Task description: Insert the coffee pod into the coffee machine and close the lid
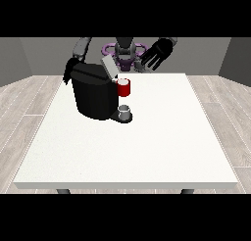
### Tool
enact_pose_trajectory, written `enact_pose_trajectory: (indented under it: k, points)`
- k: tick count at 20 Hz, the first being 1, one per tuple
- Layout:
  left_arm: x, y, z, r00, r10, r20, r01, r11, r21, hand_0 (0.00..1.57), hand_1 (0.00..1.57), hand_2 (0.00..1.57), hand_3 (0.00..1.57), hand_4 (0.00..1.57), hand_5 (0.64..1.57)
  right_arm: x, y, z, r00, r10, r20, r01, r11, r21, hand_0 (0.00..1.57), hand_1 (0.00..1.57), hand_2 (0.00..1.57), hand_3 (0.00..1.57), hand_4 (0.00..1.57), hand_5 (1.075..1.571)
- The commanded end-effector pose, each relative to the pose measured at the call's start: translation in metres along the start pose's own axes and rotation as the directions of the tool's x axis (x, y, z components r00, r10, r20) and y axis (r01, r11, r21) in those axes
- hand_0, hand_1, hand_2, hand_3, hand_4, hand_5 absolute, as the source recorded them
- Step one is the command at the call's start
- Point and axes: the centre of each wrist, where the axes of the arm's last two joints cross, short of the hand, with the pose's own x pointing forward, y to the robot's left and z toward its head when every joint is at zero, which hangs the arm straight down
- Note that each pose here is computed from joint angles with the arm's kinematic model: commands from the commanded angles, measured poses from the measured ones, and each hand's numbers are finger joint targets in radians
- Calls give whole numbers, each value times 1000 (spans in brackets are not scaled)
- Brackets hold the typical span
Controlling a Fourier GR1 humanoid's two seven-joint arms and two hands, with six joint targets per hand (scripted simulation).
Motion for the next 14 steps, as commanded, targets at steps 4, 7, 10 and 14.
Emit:
enact_pose_trajectory:
  k: [4,7,10,14]
  points:
    - [-49,-135,44,763,643,-59,-637,765,94,0,0,0,0,0,1571,-37,-21,25,993,-16,-116,9,998,-60,0,0,0,0,0,1571]
    - [-66,-173,73,700,700,-142,-698,712,75,0,0,0,0,394,1571,-43,-14,36,992,-30,-126,25,999,-44,0,0,0,0,0,1571]
    - [-78,-185,92,681,712,-169,-713,698,69,0,0,0,0,393,1571,-16,-11,21,997,-65,-32,66,997,39,0,0,0,0,0,1571]
    - [-92,-209,125,651,709,-271,-716,693,90,0,0,0,0,389,1571,-1,-11,23,998,-68,-9,69,986,152,0,0,0,0,0,1571]
